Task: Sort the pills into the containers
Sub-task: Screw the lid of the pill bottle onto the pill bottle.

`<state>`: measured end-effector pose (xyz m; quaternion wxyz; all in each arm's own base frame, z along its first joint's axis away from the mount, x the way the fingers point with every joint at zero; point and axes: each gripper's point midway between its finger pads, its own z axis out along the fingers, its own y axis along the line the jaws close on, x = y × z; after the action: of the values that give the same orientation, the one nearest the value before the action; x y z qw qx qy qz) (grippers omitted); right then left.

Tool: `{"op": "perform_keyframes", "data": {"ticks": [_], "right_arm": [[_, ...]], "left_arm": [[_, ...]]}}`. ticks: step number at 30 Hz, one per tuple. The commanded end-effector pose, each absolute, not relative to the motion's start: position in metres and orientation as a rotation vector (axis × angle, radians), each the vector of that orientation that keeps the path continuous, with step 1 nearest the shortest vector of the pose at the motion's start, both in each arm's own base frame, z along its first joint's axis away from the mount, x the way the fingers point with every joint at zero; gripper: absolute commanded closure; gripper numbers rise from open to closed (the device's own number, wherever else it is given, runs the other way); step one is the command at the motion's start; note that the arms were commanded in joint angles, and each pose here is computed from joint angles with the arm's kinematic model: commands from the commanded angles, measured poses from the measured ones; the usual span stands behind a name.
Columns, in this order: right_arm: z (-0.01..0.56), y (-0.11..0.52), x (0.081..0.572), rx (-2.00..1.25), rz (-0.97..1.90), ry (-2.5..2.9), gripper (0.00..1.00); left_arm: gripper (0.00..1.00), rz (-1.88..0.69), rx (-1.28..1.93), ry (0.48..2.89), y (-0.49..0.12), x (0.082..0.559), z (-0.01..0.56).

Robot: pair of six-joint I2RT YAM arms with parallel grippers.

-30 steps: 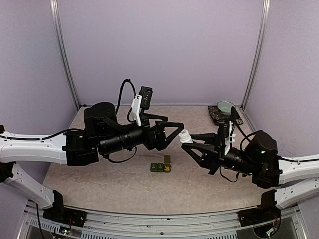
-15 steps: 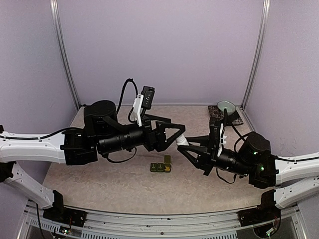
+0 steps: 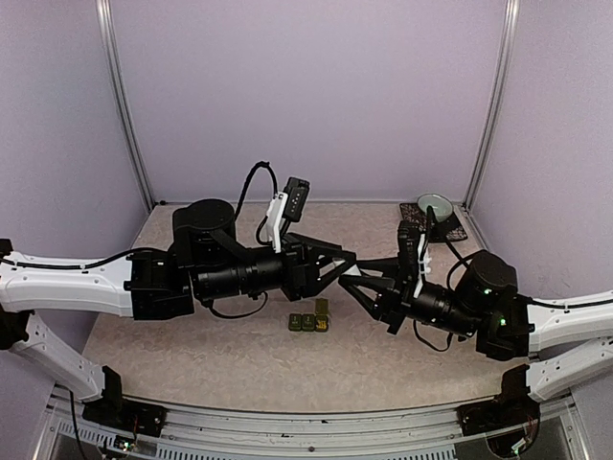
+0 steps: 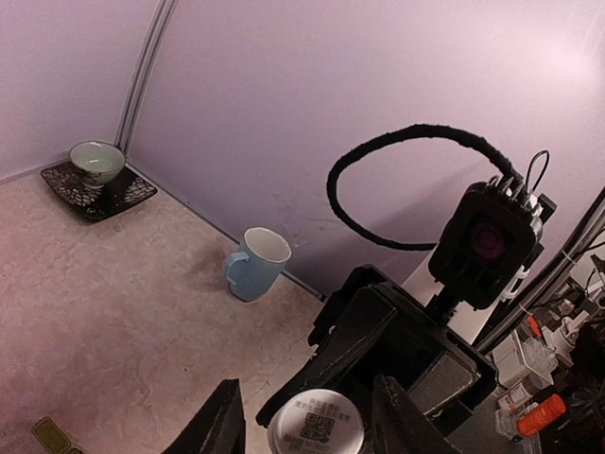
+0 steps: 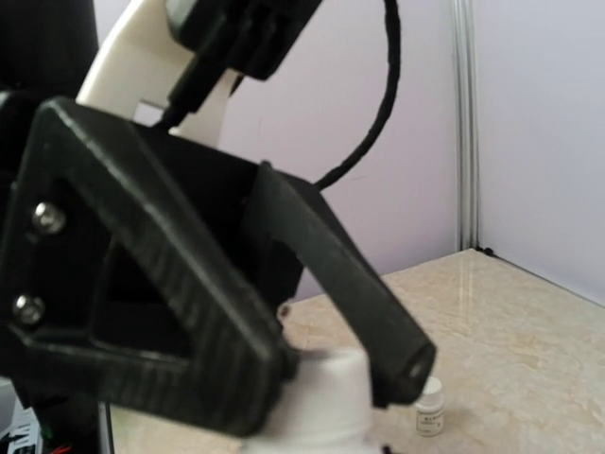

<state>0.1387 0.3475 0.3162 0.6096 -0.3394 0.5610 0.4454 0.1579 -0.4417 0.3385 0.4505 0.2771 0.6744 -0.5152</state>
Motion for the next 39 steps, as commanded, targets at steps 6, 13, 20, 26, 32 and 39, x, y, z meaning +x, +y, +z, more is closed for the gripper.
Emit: {"op": "perform_keyframes", "data": {"ticks": [6, 13, 20, 26, 32, 39], "right_arm": [[0.322, 0.355, 0.139, -0.785, 1.03, 1.301, 1.0], [0.327, 0.351, 0.139, -0.771, 1.027, 1.289, 1.0], [0.327, 0.35, 0.139, -0.764, 1.031, 1.29, 1.0], [0.341, 0.341, 0.128, -0.752, 1.1, 1.221, 1.0], [0.351, 0.335, 0.107, -0.806, 1.219, 1.16, 1.0], [0.355, 0.331, 0.092, -0.853, 1.372, 1.124, 1.0]], "left_arm": [[0.55, -1.286, 0.669, 1.622, -0.44, 0.157, 0.356], [0.68, -1.288, 0.682, 1.632, -0.442, 0.155, 0.352], [0.79, -1.293, 0.692, 1.624, -0.442, 0.154, 0.353], [0.79, -1.31, 0.757, 1.572, -0.442, 0.145, 0.356], [0.79, -1.358, 0.941, 1.444, -0.441, 0.118, 0.357], [0.8, -1.405, 1.086, 1.338, -0.438, 0.094, 0.357]]}}
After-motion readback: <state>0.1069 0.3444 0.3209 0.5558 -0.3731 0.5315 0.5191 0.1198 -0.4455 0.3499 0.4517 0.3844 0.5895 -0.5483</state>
